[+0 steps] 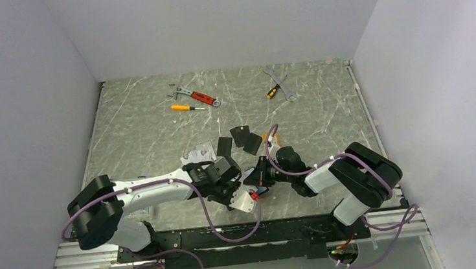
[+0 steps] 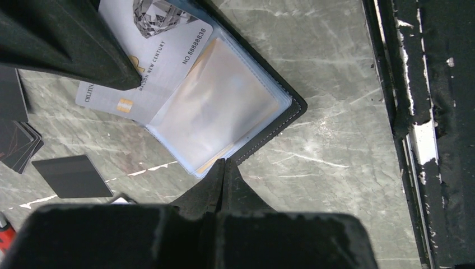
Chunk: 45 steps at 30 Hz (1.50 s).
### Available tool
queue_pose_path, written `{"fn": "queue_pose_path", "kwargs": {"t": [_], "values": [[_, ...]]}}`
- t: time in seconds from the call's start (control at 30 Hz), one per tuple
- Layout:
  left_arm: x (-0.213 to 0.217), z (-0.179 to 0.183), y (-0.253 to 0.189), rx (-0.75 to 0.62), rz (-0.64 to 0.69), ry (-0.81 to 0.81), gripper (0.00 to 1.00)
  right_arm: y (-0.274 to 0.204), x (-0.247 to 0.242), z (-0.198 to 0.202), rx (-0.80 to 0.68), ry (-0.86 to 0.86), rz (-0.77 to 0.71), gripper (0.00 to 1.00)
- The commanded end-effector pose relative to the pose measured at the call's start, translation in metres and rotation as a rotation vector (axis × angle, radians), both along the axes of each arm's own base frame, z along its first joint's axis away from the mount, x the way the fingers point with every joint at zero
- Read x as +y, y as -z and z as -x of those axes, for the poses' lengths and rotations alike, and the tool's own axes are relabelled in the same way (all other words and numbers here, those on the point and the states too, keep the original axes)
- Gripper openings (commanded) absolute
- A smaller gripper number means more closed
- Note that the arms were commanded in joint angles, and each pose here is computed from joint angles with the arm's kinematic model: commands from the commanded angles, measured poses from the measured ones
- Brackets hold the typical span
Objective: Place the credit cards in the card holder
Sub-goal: Insert the credit card into the card holder.
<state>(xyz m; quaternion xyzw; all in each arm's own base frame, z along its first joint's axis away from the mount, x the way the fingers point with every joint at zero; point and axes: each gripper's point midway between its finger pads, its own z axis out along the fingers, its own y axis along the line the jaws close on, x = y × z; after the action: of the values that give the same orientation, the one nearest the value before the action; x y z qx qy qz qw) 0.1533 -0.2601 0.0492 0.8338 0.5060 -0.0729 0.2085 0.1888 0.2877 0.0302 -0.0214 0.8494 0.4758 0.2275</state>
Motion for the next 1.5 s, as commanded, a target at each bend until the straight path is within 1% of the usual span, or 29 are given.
{"fn": "queue_pose_path", "kwargs": {"t": [0.0,0.23,0.57,0.77,0.97,1.17,1.33,1.47], "values": [[-0.01,-0.001,0.004,0.017,0.004,0.021,0.0,0.002,0.002,-0.003,-0.018,-0.01,0.003,0.0],[-0.014,-0.005,0.014,-0.002,-0.023,0.051,0.0,0.0,0.004,-0.007,-0.036,-0.022,-0.009,0.0],[-0.006,0.003,0.026,-0.014,-0.07,0.09,0.0,0.002,0.011,-0.009,-0.059,-0.069,-0.029,0.0],[-0.004,0.004,0.027,-0.016,-0.076,0.087,0.0,0.007,0.01,-0.004,-0.036,-0.058,-0.061,0.0],[-0.003,0.005,0.026,-0.02,-0.075,0.083,0.0,0.013,0.003,0.01,0.023,-0.019,-0.099,0.0],[-0.004,0.004,0.025,-0.028,-0.066,0.075,0.0,0.023,0.013,0.027,0.051,-0.038,-0.049,0.0],[-0.003,0.004,0.025,-0.027,-0.063,0.07,0.0,0.031,0.014,0.028,0.059,-0.014,0.0,0.0],[-0.001,0.006,0.025,-0.023,-0.063,0.068,0.0,0.039,0.0,0.027,0.067,0.042,0.066,0.14]]}}
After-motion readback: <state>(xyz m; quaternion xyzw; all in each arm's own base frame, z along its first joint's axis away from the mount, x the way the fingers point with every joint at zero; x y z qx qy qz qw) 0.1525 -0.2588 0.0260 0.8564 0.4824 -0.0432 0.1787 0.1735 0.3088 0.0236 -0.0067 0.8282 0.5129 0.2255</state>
